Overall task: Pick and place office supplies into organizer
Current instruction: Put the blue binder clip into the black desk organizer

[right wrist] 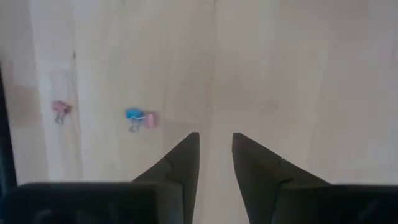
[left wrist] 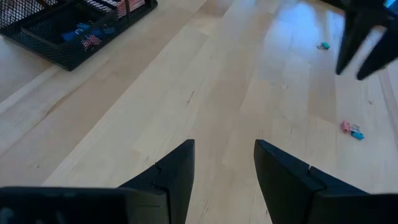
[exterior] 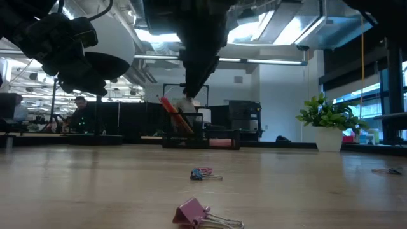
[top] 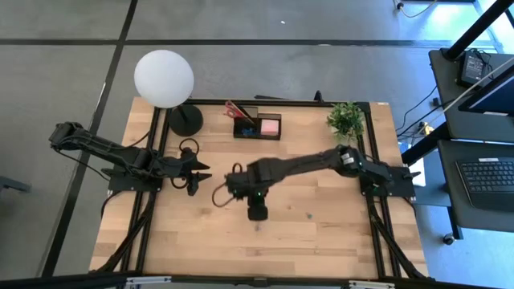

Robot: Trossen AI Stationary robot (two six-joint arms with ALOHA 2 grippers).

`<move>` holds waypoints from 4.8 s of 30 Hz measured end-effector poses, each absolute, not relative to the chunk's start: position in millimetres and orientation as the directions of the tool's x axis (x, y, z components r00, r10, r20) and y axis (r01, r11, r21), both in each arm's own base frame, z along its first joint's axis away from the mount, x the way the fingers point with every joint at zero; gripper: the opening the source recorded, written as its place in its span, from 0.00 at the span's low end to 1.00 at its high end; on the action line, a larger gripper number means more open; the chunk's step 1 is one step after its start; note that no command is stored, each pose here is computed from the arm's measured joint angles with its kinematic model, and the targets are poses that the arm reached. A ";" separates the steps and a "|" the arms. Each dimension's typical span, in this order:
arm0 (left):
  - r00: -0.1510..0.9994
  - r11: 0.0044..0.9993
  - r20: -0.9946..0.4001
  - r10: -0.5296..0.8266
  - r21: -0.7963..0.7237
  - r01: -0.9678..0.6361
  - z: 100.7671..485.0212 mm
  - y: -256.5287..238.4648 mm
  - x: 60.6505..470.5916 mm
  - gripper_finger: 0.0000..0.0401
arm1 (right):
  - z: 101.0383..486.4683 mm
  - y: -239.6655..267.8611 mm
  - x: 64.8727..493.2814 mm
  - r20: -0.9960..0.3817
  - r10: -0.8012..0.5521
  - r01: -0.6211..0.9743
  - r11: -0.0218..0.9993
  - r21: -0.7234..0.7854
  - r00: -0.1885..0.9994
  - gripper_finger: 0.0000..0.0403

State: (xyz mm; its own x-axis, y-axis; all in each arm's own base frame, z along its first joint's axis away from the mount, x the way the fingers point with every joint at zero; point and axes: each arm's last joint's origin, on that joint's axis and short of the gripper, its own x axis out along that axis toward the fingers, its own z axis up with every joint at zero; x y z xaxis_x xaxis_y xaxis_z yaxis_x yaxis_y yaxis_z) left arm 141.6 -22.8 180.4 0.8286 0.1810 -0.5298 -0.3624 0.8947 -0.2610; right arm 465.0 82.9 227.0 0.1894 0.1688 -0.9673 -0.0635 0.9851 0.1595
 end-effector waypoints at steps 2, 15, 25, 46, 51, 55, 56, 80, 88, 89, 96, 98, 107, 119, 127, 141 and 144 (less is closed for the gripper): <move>0.829 0.895 -0.530 0.181 -0.261 -0.362 180.4 -22.8 141.6 0.40 | 227.0 93.4 463.4 -0.969 0.155 -0.065 0.987 0.145 0.194 0.25; 0.829 0.896 -0.532 0.171 -0.266 -0.355 180.3 -23.1 141.6 0.40 | 205.4 145.1 455.4 -0.963 0.142 0.004 0.989 0.146 0.229 0.47; 0.831 0.901 -0.539 0.138 -0.281 -0.331 180.0 -24.0 141.6 0.40 | 175.5 187.0 434.6 -0.973 0.130 -0.047 0.991 0.123 0.189 0.51; 0.832 0.902 -0.541 0.124 -0.288 -0.322 179.9 -24.4 141.6 0.40 | 146.4 180.0 430.1 -0.978 0.032 0.019 0.999 0.036 0.206 0.51; 0.832 0.902 -0.541 0.125 -0.288 -0.322 179.9 -24.4 141.6 0.40 | 146.4 174.8 432.4 -0.978 0.029 0.056 0.998 0.042 0.208 0.51; 0.831 0.902 -0.542 0.125 -0.287 -0.322 179.9 -24.4 141.6 0.40 | 151.0 171.2 437.2 -0.973 0.035 0.057 0.997 0.049 0.230 0.51; 0.831 0.902 -0.542 0.125 -0.287 -0.322 179.9 -24.4 141.6 0.40 | 151.7 170.1 437.9 -0.972 0.035 0.051 0.998 0.048 0.232 0.51; 0.831 0.902 -0.541 0.127 -0.286 -0.323 179.9 -24.4 141.6 0.40 | 153.2 162.0 441.2 -0.969 -0.013 0.015 1.000 -0.009 0.248 0.51; 0.831 0.902 -0.541 0.127 -0.286 -0.324 179.9 -24.4 141.6 0.40 | 153.2 162.5 441.0 -0.971 0.005 0.010 1.000 0.008 0.241 0.51; 0.831 0.902 -0.541 0.127 -0.286 -0.324 179.9 -24.4 141.6 0.40 | 153.2 162.8 440.9 -0.971 0.013 0.008 1.000 0.015 0.238 0.51; 0.831 0.902 -0.541 0.127 -0.286 -0.324 179.9 -24.4 141.6 0.40 | 153.2 163.3 440.9 -0.972 0.025 0.006 1.000 0.027 0.236 0.51; 0.831 0.902 -0.541 0.127 -0.286 -0.324 179.9 -24.4 141.6 0.40 | 153.2 163.4 441.0 -0.971 0.025 0.004 1.000 0.027 0.236 0.51; 0.831 0.902 -0.541 0.127 -0.286 -0.324 179.9 -24.4 141.6 0.40 | 153.3 163.5 441.3 -0.971 0.026 0.002 1.000 0.028 0.239 0.51; 0.831 0.902 -0.541 0.127 -0.286 -0.324 179.9 -24.4 141.6 0.40 | 153.6 163.9 442.5 -0.967 0.031 0.000 0.999 0.032 0.252 0.51; 0.831 0.902 -0.541 0.127 -0.286 -0.324 179.9 -24.4 141.6 0.40 | 153.1 163.9 442.5 -0.968 0.030 0.000 1.000 0.031 0.251 0.51; 0.832 0.902 -0.541 0.126 -0.287 -0.323 179.9 -24.4 141.7 0.40 | 144.4 163.9 443.2 -0.973 0.020 0.004 1.000 0.021 0.230 0.51; 0.832 0.902 -0.541 0.126 -0.287 -0.323 179.9 -24.4 141.7 0.40 | 144.1 161.7 442.2 -0.973 -0.028 0.026 0.999 -0.023 0.228 0.51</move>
